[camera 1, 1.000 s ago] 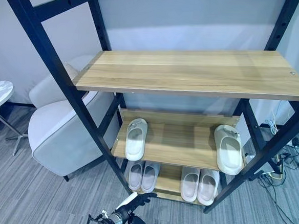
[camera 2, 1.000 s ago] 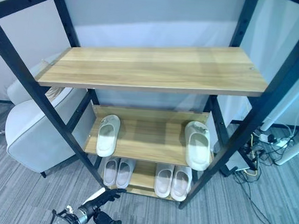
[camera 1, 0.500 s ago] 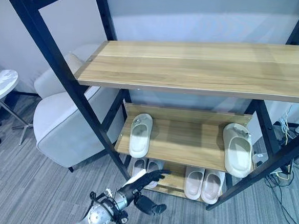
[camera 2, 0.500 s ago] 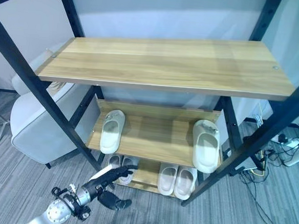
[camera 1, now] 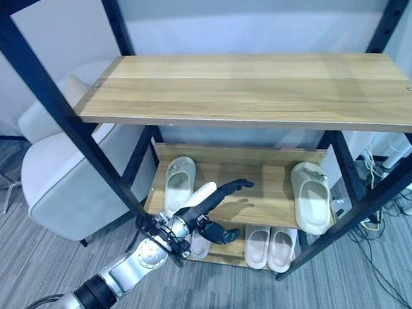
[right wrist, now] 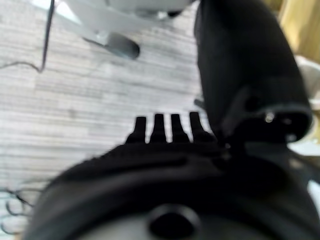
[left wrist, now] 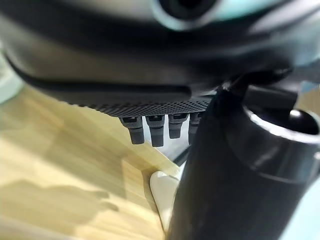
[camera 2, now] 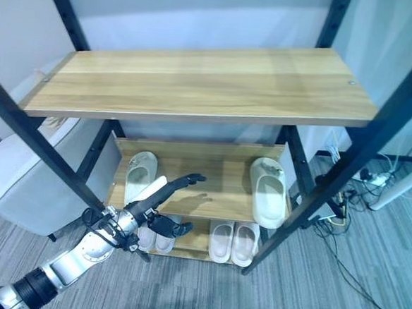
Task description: Arrange the slippers neatly on the shoe rack.
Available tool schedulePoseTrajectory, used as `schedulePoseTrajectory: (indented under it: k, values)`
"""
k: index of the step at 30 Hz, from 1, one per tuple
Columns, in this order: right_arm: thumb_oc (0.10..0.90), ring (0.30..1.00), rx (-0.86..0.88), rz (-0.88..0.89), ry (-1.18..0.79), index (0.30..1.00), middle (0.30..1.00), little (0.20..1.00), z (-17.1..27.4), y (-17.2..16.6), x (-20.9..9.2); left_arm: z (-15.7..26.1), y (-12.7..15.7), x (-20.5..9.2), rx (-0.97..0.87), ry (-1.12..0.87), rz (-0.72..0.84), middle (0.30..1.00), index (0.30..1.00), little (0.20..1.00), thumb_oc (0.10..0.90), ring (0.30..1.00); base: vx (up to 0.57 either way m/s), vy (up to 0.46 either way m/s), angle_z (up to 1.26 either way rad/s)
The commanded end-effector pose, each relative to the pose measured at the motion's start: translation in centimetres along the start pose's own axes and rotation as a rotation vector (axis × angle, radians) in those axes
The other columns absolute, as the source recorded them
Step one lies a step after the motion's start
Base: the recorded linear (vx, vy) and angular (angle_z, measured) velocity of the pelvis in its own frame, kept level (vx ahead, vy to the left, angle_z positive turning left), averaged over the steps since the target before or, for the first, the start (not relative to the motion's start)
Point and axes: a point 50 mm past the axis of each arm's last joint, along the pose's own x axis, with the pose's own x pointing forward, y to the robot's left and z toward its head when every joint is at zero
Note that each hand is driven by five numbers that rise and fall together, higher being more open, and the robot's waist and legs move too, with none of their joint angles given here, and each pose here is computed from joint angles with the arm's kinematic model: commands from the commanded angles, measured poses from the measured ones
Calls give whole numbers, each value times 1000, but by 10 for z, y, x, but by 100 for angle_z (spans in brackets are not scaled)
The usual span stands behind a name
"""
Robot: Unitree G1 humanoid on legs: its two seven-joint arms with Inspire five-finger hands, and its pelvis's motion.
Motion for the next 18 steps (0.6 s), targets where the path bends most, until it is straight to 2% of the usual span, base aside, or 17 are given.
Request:
schedulePoseTrajectory:
  k: [1, 6, 11, 18]
  values:
    - [800, 900, 23, -18, -39, 900, 900, 900, 2, -6, -1, 26, 53, 36, 179, -177, 233, 900, 900, 900, 800, 900, 51, 21, -7]
    - [800, 900, 39, -25, -39, 900, 900, 900, 4, -9, 0, 23, 81, 41, 264, -151, 349, 900, 900, 900, 800, 900, 31, 24, -16]
    - [800, 900, 48, -25, -34, 900, 900, 900, 4, -7, 1, 17, 107, 30, 353, -113, 450, 900, 900, 900, 800, 900, 14, 42, -24]
    - [800, 900, 51, -25, -36, 900, 900, 900, 6, -7, 1, 10, 128, 26, 465, -62, 514, 900, 900, 900, 800, 900, 1, 25, -6]
